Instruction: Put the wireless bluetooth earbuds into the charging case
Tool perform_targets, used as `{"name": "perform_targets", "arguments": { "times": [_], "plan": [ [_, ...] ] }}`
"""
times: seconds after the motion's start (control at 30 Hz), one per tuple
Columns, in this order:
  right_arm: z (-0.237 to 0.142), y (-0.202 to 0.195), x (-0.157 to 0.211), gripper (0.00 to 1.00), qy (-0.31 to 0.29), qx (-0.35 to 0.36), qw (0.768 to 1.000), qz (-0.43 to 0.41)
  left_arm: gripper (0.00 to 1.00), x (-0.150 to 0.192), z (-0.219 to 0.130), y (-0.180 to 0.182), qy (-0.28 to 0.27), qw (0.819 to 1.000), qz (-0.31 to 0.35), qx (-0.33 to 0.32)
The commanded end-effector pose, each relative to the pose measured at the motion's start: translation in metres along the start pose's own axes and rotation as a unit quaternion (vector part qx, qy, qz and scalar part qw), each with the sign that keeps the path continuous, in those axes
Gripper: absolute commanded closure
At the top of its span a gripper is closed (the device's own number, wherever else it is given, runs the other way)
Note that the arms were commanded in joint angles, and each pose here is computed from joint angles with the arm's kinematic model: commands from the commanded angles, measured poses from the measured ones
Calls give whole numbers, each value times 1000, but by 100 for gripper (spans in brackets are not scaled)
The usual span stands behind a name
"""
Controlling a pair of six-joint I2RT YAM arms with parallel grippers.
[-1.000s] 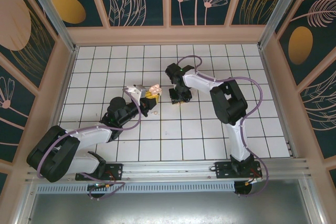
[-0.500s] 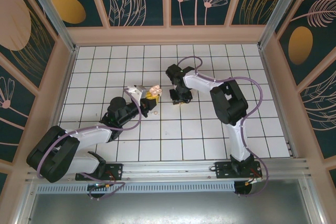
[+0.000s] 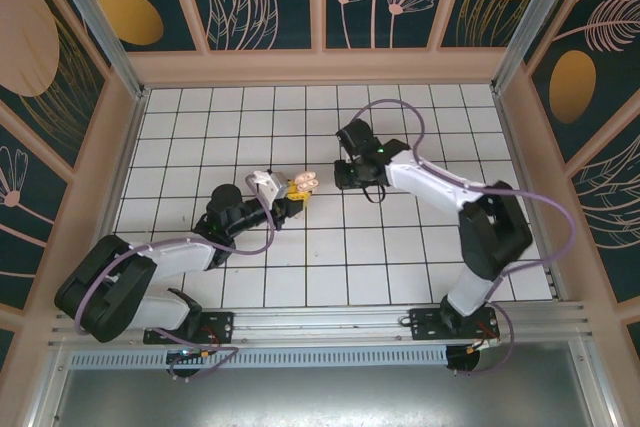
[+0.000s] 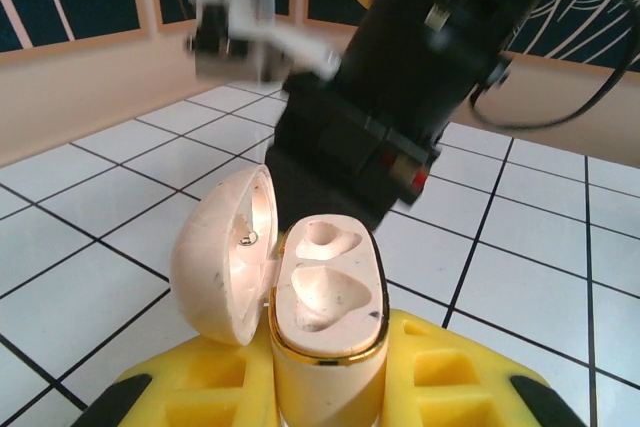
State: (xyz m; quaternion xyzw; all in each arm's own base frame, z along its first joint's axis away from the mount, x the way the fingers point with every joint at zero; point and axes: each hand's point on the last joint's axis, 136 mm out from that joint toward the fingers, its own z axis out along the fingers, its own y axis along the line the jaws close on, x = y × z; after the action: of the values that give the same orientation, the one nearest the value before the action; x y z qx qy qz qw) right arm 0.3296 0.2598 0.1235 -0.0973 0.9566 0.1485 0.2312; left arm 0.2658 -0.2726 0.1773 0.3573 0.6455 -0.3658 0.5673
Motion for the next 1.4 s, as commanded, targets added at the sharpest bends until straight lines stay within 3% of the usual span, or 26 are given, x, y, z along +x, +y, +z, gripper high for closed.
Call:
{"name": "perform_targets", "arguments": {
  "times": [0.0,0.23,0.37,0.57,1.37],
  "plan": [
    [-31,12,-20,79,-87,-29,996,-6,82,-26,7,-4,-39,998,42,26],
    [-100,41,-24,79,-214,-141,965,-58,82,-31,18,-11,-44,995,58,63],
    [-126,58,-21,79,-252,-202,942,-92,82,-36,21,-18,-52,992,65,89],
    [-138,76,-16,78,-258,-238,927,-130,82,-38,25,-19,-48,991,70,101],
    [-118,80,-5,79,-227,-227,935,-152,82,-68,22,-16,-89,991,27,92]
  ]
}}
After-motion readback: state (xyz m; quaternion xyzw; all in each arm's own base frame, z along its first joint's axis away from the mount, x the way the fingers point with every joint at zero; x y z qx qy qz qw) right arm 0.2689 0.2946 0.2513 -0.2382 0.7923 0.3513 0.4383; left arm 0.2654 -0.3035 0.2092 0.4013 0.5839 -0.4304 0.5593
